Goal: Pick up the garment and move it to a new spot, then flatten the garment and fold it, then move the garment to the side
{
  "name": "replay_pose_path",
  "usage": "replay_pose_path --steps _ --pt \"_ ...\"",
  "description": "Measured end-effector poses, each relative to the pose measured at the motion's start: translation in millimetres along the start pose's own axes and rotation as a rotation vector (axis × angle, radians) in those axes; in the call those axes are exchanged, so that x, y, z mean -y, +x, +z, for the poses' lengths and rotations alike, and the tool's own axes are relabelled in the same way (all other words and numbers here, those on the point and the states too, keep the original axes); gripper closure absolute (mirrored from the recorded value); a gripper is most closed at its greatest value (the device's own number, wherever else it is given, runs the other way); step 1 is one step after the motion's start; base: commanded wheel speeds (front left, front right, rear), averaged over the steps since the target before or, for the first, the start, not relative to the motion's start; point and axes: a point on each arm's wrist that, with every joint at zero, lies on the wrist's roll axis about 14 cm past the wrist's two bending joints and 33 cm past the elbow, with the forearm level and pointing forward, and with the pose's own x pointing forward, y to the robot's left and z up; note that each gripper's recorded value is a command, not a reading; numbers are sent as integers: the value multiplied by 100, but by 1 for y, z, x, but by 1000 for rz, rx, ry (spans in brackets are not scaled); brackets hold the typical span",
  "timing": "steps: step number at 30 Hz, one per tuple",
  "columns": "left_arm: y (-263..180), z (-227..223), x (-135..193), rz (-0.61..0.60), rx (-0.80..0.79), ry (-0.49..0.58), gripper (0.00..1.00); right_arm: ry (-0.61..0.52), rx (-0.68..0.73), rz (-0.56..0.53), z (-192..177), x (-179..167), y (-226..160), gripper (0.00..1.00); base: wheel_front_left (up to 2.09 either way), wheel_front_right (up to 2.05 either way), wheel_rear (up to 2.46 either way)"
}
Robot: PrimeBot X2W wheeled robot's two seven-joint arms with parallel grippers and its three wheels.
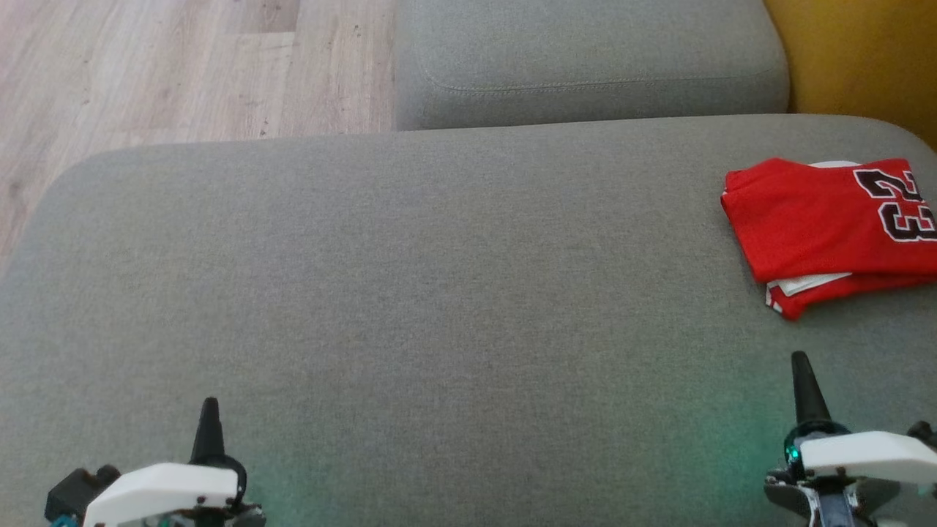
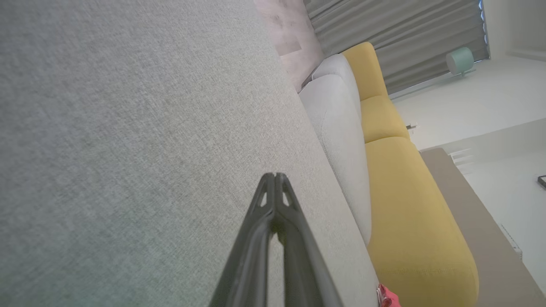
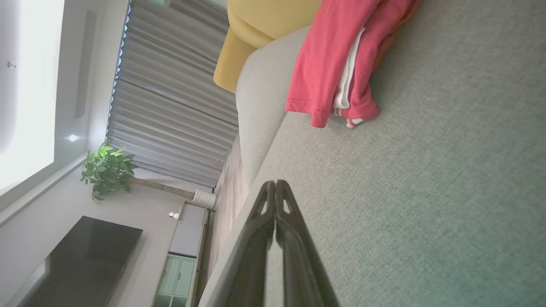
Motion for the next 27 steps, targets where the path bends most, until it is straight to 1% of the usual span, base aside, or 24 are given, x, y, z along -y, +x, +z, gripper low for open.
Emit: replay_pose_path --steps 8,19,27 --pt "6 7 10 -40 18 -79 100 92 24 23 8 -8 6 100 0 0 0" --pt "12 14 20 -89 32 -196 100 220 40 25 14 -6 7 100 0 0 0" --pt "13 17 21 -110 41 -266 100 298 55 54 21 -14 13 100 0 0 0"
